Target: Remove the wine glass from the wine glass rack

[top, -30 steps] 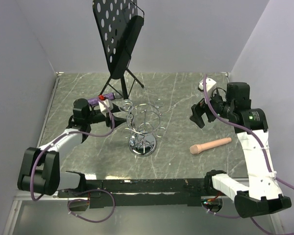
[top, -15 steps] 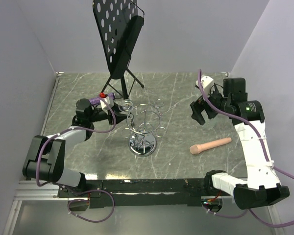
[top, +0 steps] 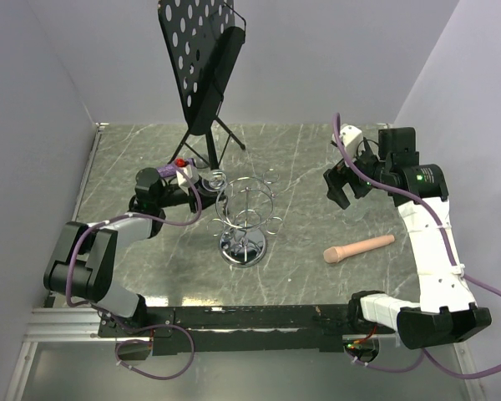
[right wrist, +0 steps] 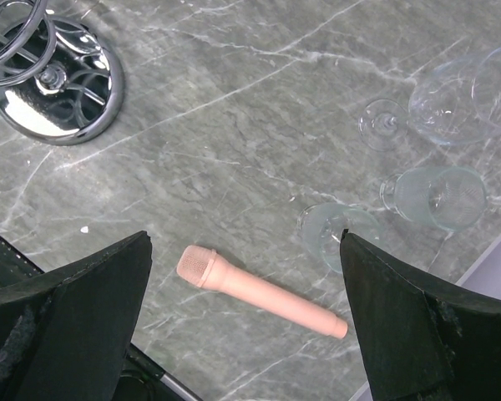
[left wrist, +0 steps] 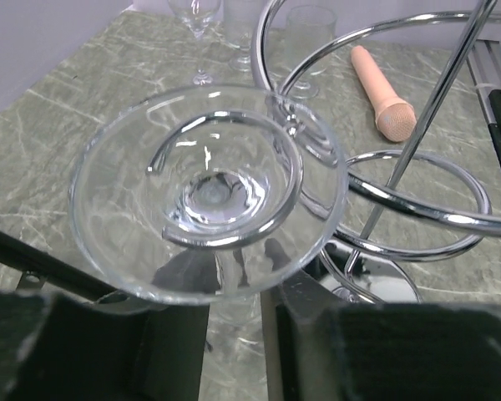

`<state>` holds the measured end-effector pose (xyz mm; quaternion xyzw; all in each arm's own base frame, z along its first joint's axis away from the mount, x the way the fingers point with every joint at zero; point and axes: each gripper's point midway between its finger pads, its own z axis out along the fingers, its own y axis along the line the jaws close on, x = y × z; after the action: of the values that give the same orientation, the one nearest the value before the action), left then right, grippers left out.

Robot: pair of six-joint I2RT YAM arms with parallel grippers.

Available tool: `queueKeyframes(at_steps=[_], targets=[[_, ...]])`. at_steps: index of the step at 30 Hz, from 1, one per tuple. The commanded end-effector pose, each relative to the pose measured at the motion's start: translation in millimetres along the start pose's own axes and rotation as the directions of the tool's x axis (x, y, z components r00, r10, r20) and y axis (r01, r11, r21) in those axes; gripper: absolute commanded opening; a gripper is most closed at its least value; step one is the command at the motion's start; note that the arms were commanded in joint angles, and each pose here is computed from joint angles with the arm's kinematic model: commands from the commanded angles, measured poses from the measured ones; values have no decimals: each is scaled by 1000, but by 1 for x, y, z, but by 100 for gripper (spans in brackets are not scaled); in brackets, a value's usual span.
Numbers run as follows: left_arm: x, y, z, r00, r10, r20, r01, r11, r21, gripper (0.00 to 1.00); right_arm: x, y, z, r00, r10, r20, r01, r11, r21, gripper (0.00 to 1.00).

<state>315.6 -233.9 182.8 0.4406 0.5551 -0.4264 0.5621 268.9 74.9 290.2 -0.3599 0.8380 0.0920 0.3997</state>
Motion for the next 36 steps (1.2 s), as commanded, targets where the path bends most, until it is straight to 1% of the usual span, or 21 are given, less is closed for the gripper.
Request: queueKeyframes(at_steps=[1,2,5,7,10,11,19,20,22,27,31,36], targets=[[-22,1,7,995,88,48,-90,995,48,27,-14,-5,-8,999,-35,42,34,999,30,100],[-23,0,7,998,51,47,-54,998,45,25,-14,-5,-8,999,-35,41,33,999,30,100],[-25,-1,6,997,52,50,-54,998,45,21,-13,-5,-7,999,-31,43,29,999,29,100],[-26,-2,6,997,53,49,-56,997,46,17,-13,-4,-7,998,-34,47,33,999,30,100],[-30,-3,5,997,59,50,-62,997,45,6,-13,-4,-7,998,-33,53,31,999,35,100],[-31,-3,4,997,63,50,-65,997,43,1,-13,-4,-7,998,-32,54,31,999,32,100],[-43,-4,2,997,68,47,-70,997,35,1,-15,-3,-10,997,-39,74,36,998,43,100],[-44,-3,2,994,97,42,-98,995,32,1,-14,-3,-9,997,-39,73,36,999,41,100],[-46,-2,1,994,110,27,-111,994,22,1,-14,-3,-9,996,-40,77,36,998,45,100],[-46,4,-2,991,131,-16,-132,991,-23,1,-12,-1,-7,995,-36,89,33,998,45,100],[-53,13,-5,991,135,-8,-136,987,-91,1,-10,0,-7,995,-37,97,33,998,48,100],[-55,21,-5,992,129,-12,-130,985,-116,1,-5,3,-6,994,-38,101,33,998,50,100]])
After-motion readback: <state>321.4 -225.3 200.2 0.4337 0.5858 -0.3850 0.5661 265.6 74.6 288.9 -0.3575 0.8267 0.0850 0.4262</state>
